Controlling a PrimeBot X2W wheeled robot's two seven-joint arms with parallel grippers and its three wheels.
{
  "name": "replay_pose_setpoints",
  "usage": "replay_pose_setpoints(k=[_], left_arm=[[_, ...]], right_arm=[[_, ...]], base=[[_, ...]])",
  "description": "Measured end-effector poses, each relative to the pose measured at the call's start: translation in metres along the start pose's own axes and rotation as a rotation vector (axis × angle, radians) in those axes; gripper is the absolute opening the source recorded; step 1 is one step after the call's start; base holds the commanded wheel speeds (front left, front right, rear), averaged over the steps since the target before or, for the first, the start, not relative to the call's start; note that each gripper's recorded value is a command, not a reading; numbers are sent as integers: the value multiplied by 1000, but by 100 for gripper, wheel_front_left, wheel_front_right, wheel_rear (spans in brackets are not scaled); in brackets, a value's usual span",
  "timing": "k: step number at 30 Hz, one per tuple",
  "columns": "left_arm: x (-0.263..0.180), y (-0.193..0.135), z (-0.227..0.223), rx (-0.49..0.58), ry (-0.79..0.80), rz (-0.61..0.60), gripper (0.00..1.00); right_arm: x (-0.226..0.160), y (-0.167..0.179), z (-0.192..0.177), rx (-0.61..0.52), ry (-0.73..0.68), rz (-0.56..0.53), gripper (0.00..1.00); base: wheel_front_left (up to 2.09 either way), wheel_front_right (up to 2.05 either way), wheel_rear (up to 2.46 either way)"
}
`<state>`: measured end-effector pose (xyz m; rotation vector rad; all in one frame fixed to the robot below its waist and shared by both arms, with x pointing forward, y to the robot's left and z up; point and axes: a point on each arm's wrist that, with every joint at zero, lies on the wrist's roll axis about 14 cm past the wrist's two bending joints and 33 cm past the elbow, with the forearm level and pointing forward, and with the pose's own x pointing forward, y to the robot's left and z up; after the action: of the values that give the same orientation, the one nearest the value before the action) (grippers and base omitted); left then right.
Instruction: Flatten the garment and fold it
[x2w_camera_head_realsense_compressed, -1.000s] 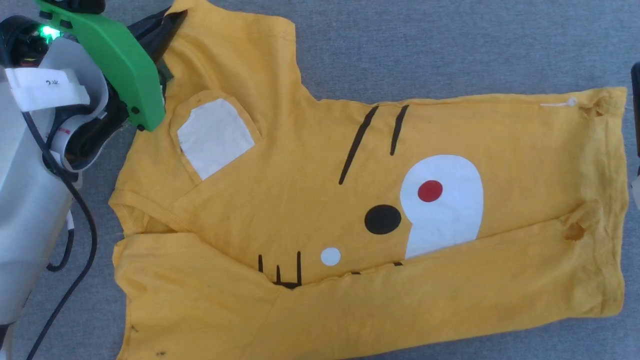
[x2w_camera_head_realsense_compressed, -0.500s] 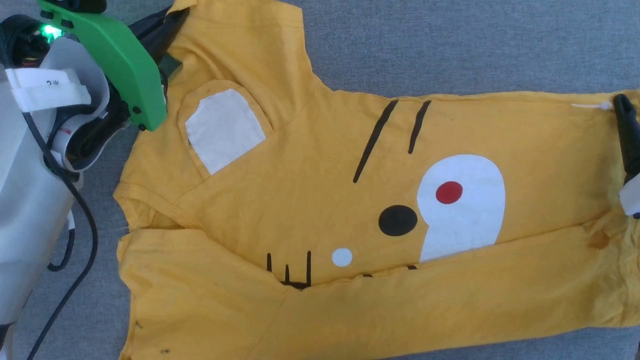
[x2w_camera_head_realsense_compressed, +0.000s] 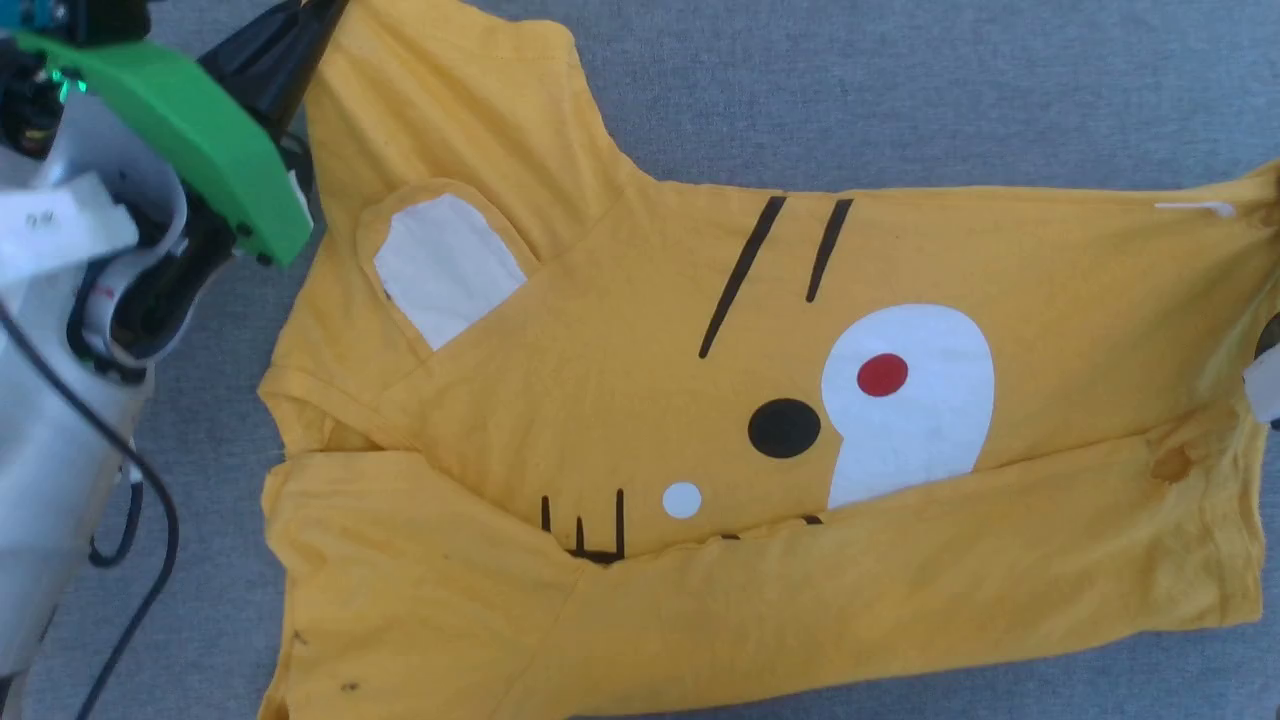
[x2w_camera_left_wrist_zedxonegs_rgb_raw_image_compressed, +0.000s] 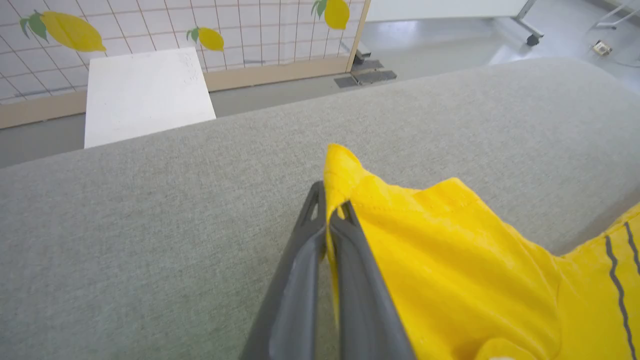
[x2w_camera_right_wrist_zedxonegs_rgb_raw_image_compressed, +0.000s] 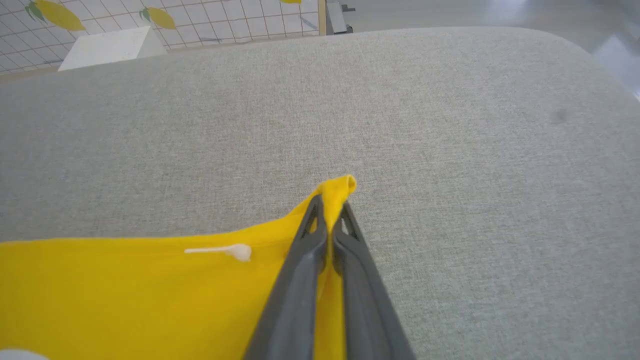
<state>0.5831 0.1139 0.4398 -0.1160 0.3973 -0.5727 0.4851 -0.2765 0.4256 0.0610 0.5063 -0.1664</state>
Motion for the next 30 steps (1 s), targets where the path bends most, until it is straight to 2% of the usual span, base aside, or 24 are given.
replay_pose_setpoints(k=[6, 11, 17, 22, 25, 29, 30], left_arm=[[-45, -17, 23, -36, -142, -1, 0], [-87, -35, 20, -80, -199, 21, 0], [-135, -51, -7, -132, -187, 90, 0], [-170, -63, -35, -220, -165, 145, 0], [-184, -75, -60, -286, -117, 161, 0], [-194, -84, -91, -312, -33, 183, 0], [-195, -85, -96, -317, -22, 186, 15]], right_arm=[[-34, -7, 10, 27, -61, -3, 0], [-62, -11, 3, 61, -75, -2, 0], [-89, -11, -7, 111, -82, 16, 0], [-106, -11, -26, 152, -55, 26, 0], [-113, -10, -43, 160, -18, 31, 0], [-117, -4, -65, 164, 38, 45, 0], [-117, -3, -69, 157, 48, 47, 0]], base=[[0, 0, 0], [0, 0, 0], [0, 0, 0], [0, 0, 0], [0, 0, 0], [0, 0, 0], [0, 0, 0]])
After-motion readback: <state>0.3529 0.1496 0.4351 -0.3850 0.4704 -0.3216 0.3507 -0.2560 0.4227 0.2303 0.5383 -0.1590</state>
